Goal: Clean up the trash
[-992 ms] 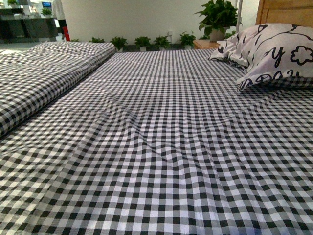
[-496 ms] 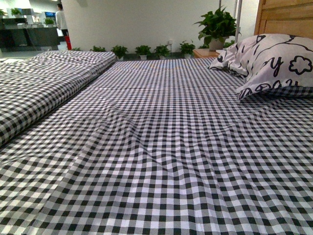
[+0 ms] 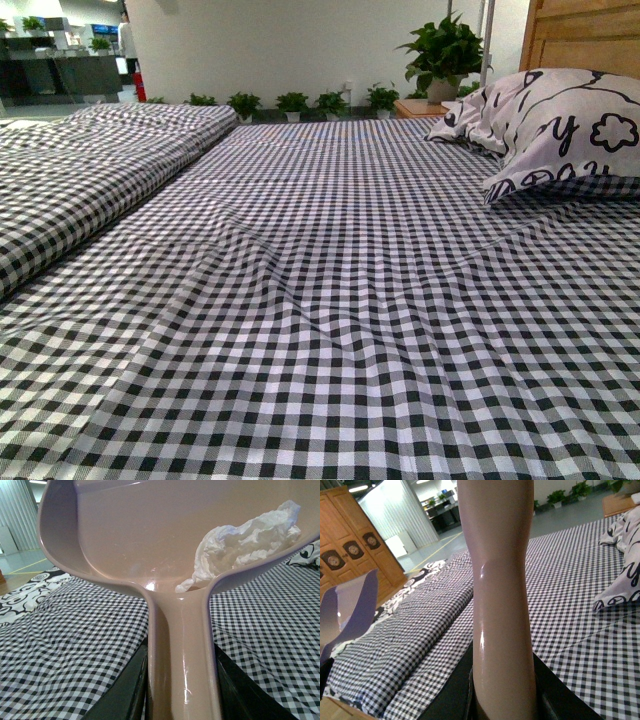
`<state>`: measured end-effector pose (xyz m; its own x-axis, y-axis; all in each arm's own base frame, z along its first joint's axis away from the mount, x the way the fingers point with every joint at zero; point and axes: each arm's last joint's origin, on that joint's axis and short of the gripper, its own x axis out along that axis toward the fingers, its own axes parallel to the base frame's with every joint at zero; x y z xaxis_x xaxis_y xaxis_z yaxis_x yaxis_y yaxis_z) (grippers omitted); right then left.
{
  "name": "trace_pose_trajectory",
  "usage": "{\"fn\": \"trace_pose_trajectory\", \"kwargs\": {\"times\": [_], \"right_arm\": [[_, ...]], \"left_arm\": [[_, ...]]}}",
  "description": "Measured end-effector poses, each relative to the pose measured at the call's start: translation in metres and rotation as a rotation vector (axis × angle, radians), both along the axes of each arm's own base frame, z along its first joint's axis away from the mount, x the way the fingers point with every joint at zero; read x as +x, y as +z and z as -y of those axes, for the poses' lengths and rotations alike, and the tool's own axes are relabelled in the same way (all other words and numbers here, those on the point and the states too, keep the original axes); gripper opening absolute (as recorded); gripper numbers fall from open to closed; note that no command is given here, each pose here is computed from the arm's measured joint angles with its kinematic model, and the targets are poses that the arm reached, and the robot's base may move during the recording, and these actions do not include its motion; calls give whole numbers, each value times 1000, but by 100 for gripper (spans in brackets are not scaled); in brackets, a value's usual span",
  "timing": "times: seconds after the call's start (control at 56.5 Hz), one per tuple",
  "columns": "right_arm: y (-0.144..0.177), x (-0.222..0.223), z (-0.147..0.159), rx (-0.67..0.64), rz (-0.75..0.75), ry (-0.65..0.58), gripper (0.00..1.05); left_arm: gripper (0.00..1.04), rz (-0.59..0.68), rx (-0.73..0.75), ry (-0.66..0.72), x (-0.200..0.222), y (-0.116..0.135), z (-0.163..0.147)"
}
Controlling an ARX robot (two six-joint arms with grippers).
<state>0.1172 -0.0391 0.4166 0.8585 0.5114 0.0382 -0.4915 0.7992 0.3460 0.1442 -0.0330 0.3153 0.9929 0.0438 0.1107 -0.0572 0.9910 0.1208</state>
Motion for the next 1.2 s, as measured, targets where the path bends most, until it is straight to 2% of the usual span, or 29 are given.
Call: {"fn": "trace_pose_trajectory", "kwargs": {"times": [1.205], "right_arm": [[0, 0, 0, -1, 1, -2, 19]], "left_arm": [[28, 0, -2, -1, 0, 0, 0]]}}
